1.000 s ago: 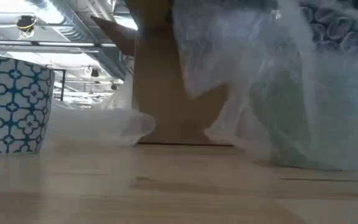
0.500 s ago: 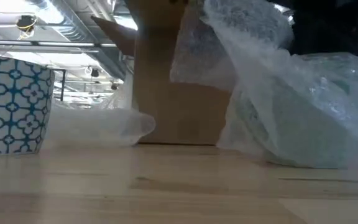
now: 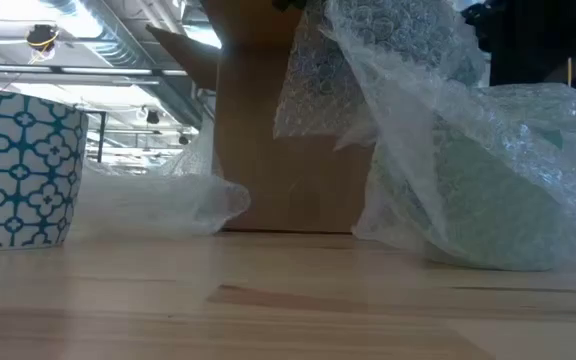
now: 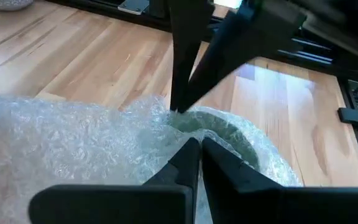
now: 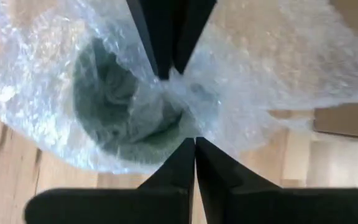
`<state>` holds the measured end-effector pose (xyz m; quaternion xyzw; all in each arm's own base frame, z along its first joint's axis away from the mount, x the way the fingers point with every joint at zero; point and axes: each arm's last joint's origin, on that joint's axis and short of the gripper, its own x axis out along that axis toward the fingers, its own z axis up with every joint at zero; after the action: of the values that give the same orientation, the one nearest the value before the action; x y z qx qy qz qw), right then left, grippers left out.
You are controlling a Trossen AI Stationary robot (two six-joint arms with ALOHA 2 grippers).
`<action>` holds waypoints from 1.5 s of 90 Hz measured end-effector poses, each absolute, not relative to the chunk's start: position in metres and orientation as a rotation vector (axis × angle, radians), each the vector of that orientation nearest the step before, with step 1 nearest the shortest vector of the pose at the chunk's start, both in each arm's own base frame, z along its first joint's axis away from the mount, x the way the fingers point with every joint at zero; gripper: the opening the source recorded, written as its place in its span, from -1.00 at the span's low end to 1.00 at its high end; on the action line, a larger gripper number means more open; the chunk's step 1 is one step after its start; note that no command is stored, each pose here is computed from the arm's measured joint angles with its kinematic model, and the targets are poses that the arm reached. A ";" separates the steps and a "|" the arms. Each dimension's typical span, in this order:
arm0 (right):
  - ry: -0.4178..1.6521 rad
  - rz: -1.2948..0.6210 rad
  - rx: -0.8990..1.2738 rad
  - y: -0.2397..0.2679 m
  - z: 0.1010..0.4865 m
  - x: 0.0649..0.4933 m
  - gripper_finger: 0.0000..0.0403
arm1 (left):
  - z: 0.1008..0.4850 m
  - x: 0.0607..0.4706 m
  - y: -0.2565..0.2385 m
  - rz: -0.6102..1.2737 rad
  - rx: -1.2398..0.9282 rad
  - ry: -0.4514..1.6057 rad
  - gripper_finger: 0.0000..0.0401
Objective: Wrap mug
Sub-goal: Wrap the green mug with the bubble wrap
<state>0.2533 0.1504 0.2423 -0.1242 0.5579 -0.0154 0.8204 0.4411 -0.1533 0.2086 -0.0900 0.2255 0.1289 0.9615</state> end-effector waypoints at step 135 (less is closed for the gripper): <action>0.993 0.041 -0.053 0.144 0.194 0.254 -1.00 | 0.229 0.440 -0.143 0.108 -0.028 0.468 -0.71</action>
<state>0.2542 0.1442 0.1942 -0.0255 0.4763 0.0196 0.8787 0.4395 -0.1428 0.2294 -0.0137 0.2319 0.0537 0.9712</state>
